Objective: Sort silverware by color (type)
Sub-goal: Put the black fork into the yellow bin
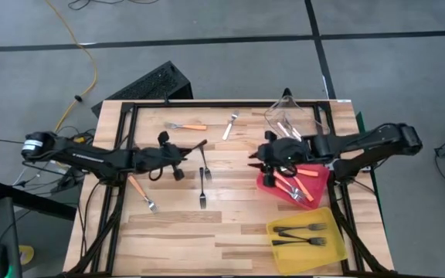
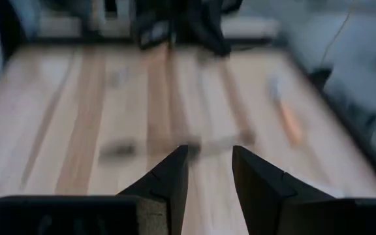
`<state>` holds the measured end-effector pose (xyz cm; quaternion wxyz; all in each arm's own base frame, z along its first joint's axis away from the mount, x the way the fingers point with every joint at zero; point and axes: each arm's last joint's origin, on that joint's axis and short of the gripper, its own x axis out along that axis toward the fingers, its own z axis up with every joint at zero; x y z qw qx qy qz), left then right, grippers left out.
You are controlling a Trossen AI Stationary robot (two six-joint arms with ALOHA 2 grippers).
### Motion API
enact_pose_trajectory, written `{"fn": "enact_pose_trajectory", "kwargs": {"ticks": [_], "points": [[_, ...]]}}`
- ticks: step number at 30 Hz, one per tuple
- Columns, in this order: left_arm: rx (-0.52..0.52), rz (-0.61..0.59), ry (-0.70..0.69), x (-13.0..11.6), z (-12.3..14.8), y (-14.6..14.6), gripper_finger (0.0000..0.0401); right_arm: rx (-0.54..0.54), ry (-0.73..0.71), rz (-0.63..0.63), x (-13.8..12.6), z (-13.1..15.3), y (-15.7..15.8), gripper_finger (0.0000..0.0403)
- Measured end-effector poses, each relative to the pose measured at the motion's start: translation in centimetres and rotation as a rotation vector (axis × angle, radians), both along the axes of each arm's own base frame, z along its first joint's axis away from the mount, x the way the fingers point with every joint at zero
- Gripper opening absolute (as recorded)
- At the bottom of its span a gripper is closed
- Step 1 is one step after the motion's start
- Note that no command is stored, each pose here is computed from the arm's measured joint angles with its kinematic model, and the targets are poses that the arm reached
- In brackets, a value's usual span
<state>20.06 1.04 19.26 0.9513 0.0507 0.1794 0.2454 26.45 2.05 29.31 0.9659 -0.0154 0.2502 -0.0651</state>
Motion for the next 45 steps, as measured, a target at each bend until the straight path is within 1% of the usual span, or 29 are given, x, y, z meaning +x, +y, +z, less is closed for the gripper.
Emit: {"fn": "enact_pose_trajectory", "kwargs": {"ticks": [2,5,8,10,12,16,20,23,26,29,31,33,36,40,45], "points": [[0.039,0.035,-0.082,0.2,0.9,-0.2,0.0000,-0.007,-0.144,-0.031,0.7,-1.0,0.0,0.0142],[0.110,0.096,-0.123,0.3,1.6,-0.5,0.0000,-0.015,-0.314,-0.052,1.9,-2.4,-0.2,0.0142],[0.161,0.133,-0.140,0.5,1.8,-0.6,0.0000,-0.012,-0.434,-0.107,3.4,-3.2,-0.6,0.0142],[0.181,0.149,-0.169,0.7,2.0,-0.6,0.0000,0.021,-0.516,-0.157,4.4,-3.6,-1.0,0.0142],[0.203,0.169,-0.178,1.0,2.1,-0.7,0.0000,0.047,-0.574,-0.177,5.6,-4.1,-1.3,0.0142],[0.240,0.176,-0.207,1.5,2.2,-0.7,0.0000,0.065,-0.585,-0.207,8.0,-5.4,-2.1,0.0143],[0.281,0.189,-0.183,1.8,1.9,-0.7,0.0000,0.076,-0.618,-0.228,10.0,-5.2,-2.8,0.0158],[0.299,0.201,-0.161,1.8,1.8,-0.7,0.0000,0.063,-0.626,-0.244,10.8,-4.6,-3.5,0.0183],[0.318,0.209,-0.149,1.7,1.9,-0.7,0.0000,0.083,-0.619,-0.259,11.4,-3.7,-4.2,0.0218],[0.330,0.208,-0.149,1.7,2.0,-0.7,0.0000,0.122,-0.604,-0.219,11.9,-2.9,-4.9,0.0250],[0.335,0.209,-0.159,1.7,2.1,-0.7,0.0000,0.138,-0.610,-0.205,12.2,-2.3,-5.3,0.0263],[0.342,0.211,-0.174,1.7,2.4,-0.7,0.0000,0.136,-0.606,-0.209,12.4,-1.7,-5.4,0.0268],[0.351,0.210,-0.175,1.7,2.4,-0.7,0.0000,0.133,-0.588,-0.217,12.5,-1.7,-5.7,0.0270],[0.342,0.189,-0.189,1.8,2.5,-0.8,0.0000,0.131,-0.622,-0.223,12.4,-1.3,-6.1,0.0270],[0.330,0.172,-0.226,1.8,2.7,-0.8,0.0000,0.126,-0.614,-0.238,12.4,-1.4,-6.6,0.0270]]}}
